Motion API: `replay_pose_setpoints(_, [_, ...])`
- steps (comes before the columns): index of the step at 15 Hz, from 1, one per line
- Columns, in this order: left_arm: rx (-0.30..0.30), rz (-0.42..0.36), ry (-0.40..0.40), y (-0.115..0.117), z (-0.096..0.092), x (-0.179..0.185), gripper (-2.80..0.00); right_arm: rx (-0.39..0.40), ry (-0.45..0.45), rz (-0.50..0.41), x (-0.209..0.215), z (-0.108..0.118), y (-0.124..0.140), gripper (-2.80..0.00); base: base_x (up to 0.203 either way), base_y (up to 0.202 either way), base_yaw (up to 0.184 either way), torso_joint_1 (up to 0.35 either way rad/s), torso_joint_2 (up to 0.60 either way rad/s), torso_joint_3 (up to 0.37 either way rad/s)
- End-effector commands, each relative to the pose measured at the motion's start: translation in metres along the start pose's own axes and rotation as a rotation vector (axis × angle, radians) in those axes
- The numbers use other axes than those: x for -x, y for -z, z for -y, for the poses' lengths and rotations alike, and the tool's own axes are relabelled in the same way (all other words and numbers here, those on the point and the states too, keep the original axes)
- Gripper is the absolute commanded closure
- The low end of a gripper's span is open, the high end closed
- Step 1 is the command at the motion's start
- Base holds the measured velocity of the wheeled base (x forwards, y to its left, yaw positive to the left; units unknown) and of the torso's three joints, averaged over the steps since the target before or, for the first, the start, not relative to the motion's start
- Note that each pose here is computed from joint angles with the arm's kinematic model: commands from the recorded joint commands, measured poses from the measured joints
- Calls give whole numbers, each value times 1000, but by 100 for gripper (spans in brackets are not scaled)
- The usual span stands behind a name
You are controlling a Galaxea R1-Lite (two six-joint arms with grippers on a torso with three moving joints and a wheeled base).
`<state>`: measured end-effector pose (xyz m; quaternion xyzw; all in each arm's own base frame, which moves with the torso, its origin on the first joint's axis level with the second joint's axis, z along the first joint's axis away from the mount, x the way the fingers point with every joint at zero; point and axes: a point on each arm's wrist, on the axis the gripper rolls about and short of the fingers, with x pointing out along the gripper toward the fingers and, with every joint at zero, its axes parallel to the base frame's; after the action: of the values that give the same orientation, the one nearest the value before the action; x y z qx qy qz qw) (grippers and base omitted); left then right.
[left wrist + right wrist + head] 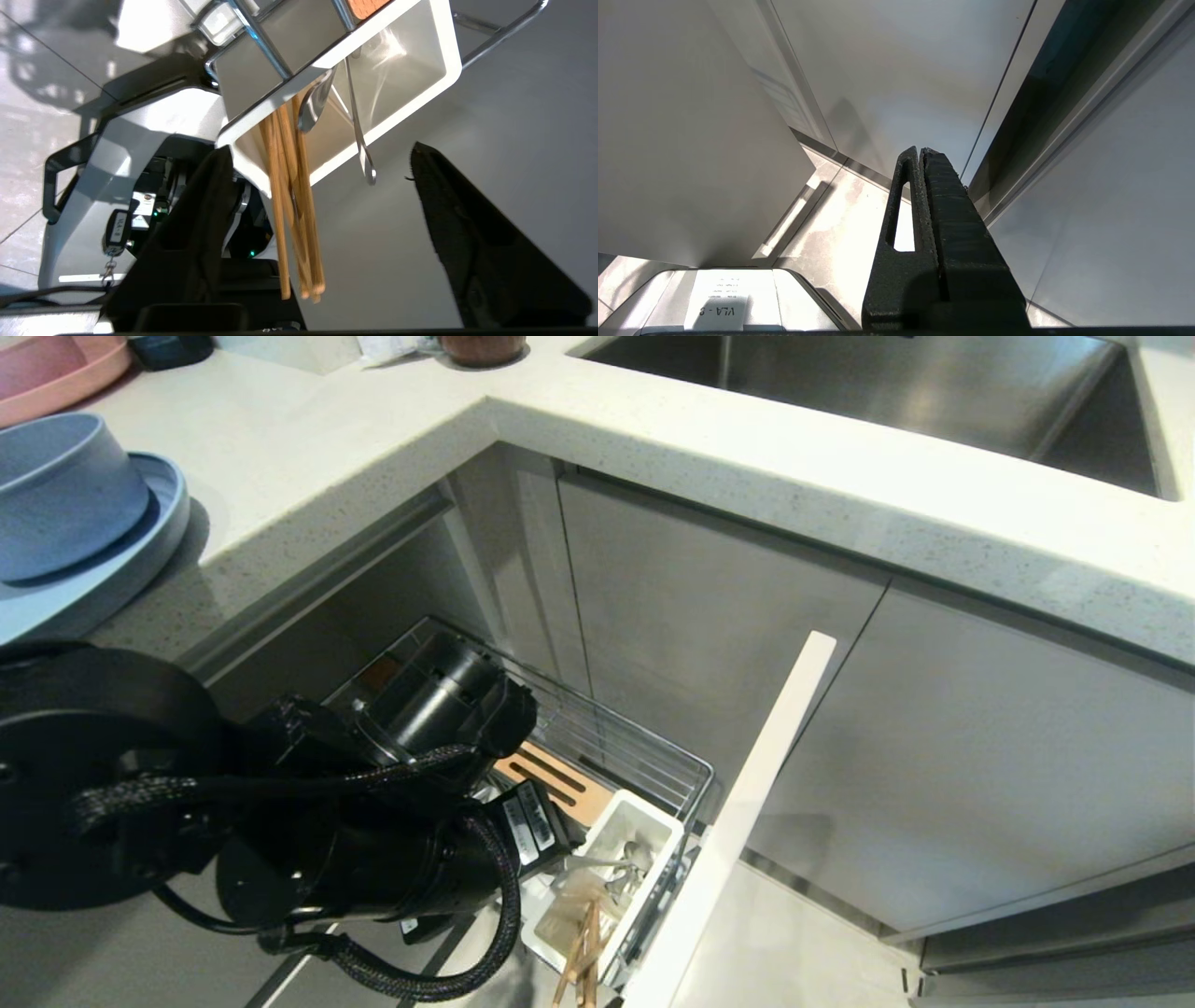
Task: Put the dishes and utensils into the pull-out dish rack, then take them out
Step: Take the fork out of the cupboard
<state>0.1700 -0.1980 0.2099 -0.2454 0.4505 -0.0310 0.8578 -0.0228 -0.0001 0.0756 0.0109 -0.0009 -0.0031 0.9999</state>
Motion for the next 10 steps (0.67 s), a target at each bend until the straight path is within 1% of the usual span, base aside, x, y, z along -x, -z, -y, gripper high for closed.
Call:
replay_pose_setpoints(1, [4,-32,-27,-2,-1,-19,-280,0,0,2,0,0,0,0,0,0,0,0,0,0])
replay_pose_setpoints(4, [-8,-45,1,-5,3,-34,-280,0,0,1,0,0,0,0,0,0,0,0,0,0])
replay_pose_setpoints(7, [-29,-42,3,-7,7,-54,-280,0,0,2,0,0,0,0,0,0,0,0,0,0])
replay_pose_setpoints(10, [-30,-40,5,-8,8,-57,-280,0,0,2,0,0,0,0,0,0,0,0,0,0])
